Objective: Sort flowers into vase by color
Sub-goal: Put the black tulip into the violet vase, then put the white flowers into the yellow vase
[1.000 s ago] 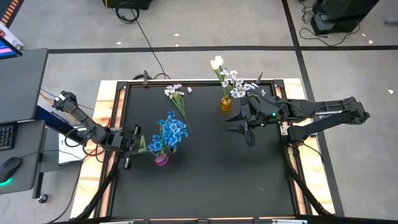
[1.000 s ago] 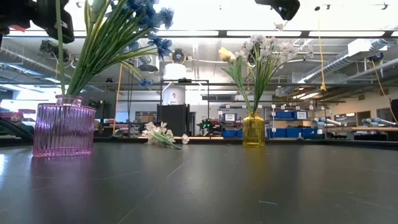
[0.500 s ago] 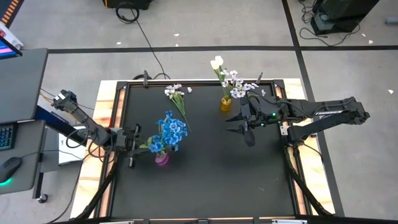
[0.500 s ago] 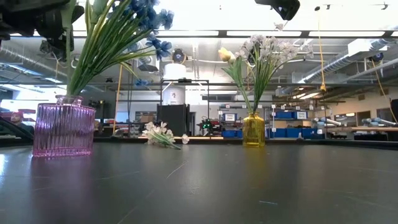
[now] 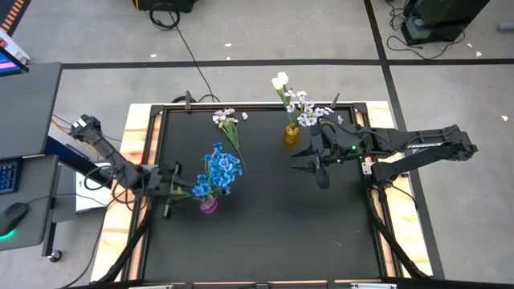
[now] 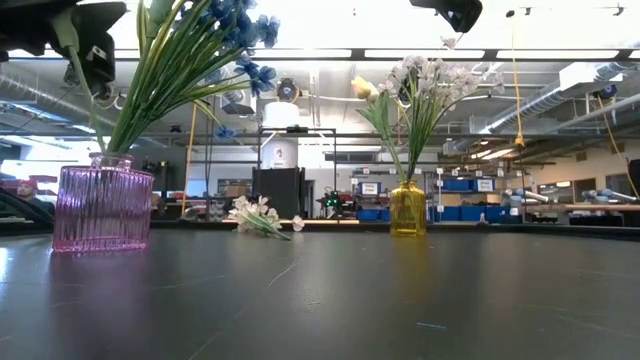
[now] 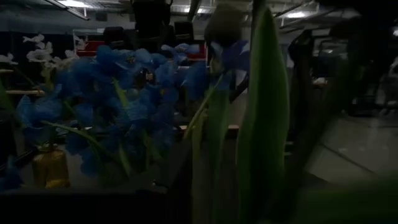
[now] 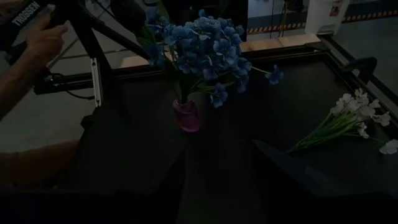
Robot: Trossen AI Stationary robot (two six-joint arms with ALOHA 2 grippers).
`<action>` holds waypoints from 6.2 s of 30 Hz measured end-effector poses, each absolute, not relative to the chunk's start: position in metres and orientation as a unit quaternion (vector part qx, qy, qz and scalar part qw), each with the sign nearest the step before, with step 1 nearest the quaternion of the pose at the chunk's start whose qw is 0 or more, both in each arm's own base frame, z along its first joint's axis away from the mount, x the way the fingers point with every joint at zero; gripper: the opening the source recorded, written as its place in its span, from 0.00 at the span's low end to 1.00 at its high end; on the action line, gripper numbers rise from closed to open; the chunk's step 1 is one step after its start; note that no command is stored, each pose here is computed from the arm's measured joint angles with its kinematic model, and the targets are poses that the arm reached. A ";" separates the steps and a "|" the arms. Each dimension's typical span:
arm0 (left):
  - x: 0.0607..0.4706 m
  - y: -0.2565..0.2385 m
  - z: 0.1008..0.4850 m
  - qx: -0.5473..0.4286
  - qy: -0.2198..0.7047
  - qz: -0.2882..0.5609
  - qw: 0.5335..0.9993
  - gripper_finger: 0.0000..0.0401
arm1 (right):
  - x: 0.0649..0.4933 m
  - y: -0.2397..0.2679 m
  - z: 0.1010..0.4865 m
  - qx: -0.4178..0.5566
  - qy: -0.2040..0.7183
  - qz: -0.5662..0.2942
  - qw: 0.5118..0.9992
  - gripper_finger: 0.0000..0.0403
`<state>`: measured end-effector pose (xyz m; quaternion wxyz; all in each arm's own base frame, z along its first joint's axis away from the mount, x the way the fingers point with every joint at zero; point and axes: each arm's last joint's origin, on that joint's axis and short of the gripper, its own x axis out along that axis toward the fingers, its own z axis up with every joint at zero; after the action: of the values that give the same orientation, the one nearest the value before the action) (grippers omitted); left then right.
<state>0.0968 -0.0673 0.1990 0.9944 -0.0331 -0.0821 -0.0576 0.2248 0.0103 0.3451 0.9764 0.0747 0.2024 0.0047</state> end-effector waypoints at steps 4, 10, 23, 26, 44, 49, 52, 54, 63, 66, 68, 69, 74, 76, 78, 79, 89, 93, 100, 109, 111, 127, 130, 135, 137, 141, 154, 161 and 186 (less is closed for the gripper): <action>0.092 -0.066 0.204 -0.053 -0.102 -0.068 0.991 0.35 | 0.225 0.010 0.345 0.075 0.202 0.005 0.976 0.47; 0.085 -0.063 0.211 -0.075 -0.129 -0.078 0.986 0.38 | 0.225 0.010 0.345 0.075 0.202 0.005 0.976 0.47; 0.072 -0.060 0.223 -0.098 -0.202 -0.203 0.953 0.49 | 0.225 0.010 0.345 0.075 0.202 0.005 0.976 0.47; 0.073 -0.059 0.221 -0.101 -0.188 -0.183 0.960 0.53 | 0.225 0.010 0.345 0.075 0.202 0.005 0.976 0.47; 0.080 -0.062 0.194 -0.153 -0.046 -0.146 0.976 0.72 | 0.225 0.010 0.345 0.075 0.202 0.005 0.976 0.47; 0.078 -0.064 0.189 -0.159 -0.013 -0.198 0.967 0.72 | 0.225 0.010 0.345 0.075 0.202 0.005 0.976 0.47; 0.076 -0.063 0.183 -0.179 0.019 -0.200 0.963 0.72 | 0.225 0.010 0.345 0.075 0.202 0.005 0.976 0.47; 0.075 -0.062 0.178 -0.183 0.042 -0.196 0.962 0.72 | 0.225 0.010 0.345 0.075 0.202 0.005 0.976 0.47; 0.074 -0.060 0.170 -0.195 0.083 -0.182 0.960 0.72 | 0.225 0.010 0.345 0.075 0.202 0.005 0.976 0.47; 0.074 -0.060 0.170 -0.195 0.084 -0.182 0.960 0.72 | 0.225 0.010 0.345 0.075 0.202 0.005 0.976 0.47; 0.074 -0.060 0.170 -0.197 0.085 -0.181 0.960 0.72 | 0.225 0.010 0.345 0.075 0.202 0.005 0.976 0.47; 0.074 -0.060 0.170 -0.198 0.085 -0.181 0.960 0.72 | 0.225 0.010 0.345 0.075 0.202 0.005 0.976 0.47; 0.074 -0.058 0.169 -0.201 0.104 -0.163 0.960 0.67 | 0.225 0.010 0.345 0.075 0.202 0.005 0.976 0.47; 0.071 -0.055 0.166 -0.197 0.144 -0.128 0.961 0.64 | 0.225 0.010 0.345 0.075 0.202 0.005 0.976 0.47; 0.070 -0.053 0.164 -0.198 0.165 -0.115 0.959 0.61 | 0.225 0.010 0.345 0.075 0.202 0.005 0.976 0.47; 0.069 -0.052 0.166 -0.201 0.166 -0.116 0.958 0.59 | 0.225 0.010 0.345 0.075 0.202 0.005 0.976 0.47; 0.066 -0.045 0.168 -0.182 0.178 -0.065 0.965 0.47 | 0.225 0.010 0.345 0.075 0.202 0.005 0.976 0.47; 0.065 -0.039 0.169 -0.170 0.169 -0.006 0.971 0.45 | 0.225 0.010 0.345 0.075 0.202 0.005 0.977 0.47; 0.067 -0.029 0.174 -0.137 0.112 0.124 0.976 0.44 | 0.225 0.010 0.345 0.075 0.202 0.005 0.977 0.47; 0.066 -0.009 0.180 -0.166 -0.004 0.360 0.918 0.44 | 0.225 0.010 0.345 0.075 0.202 0.005 0.977 0.47; 0.067 -0.006 0.184 -0.174 -0.033 0.399 0.900 0.44 | 0.225 0.010 0.345 0.075 0.202 0.005 0.977 0.47; 0.070 0.013 0.230 -0.104 -0.114 0.470 0.869 0.44 | 0.225 0.010 0.345 0.075 0.202 0.005 0.977 0.47; 0.069 0.016 0.236 -0.094 -0.133 0.464 0.871 0.44 | 0.225 0.010 0.345 0.075 0.202 0.005 0.977 0.47; 0.073 0.015 0.242 -0.048 -0.158 0.366 0.916 0.44 | 0.225 0.010 0.345 0.075 0.202 0.005 0.977 0.47; 0.076 0.015 0.245 -0.040 -0.171 0.339 0.924 0.44 | 0.225 0.010 0.345 0.075 0.202 0.005 0.977 0.47; 0.083 0.017 0.252 -0.023 -0.152 0.331 0.931 0.44 | 0.225 0.010 0.345 0.075 0.202 0.005 0.977 0.47; 0.121 0.044 0.330 -0.003 -0.042 0.441 0.897 0.44 | 0.225 0.010 0.345 0.075 0.202 0.005 0.977 0.47; 0.152 0.074 0.340 -0.039 0.024 0.467 0.883 0.44 | 0.225 0.010 0.345 0.075 0.202 0.005 0.977 0.47; 0.208 0.174 0.255 -0.274 0.137 0.511 0.803 0.44 | 0.225 0.010 0.345 0.075 0.202 0.005 0.977 0.47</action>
<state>0.2085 0.1737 0.2545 0.8030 -0.2738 0.1368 0.5114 0.2248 0.0103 0.3454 0.9766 0.0747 0.2018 0.0049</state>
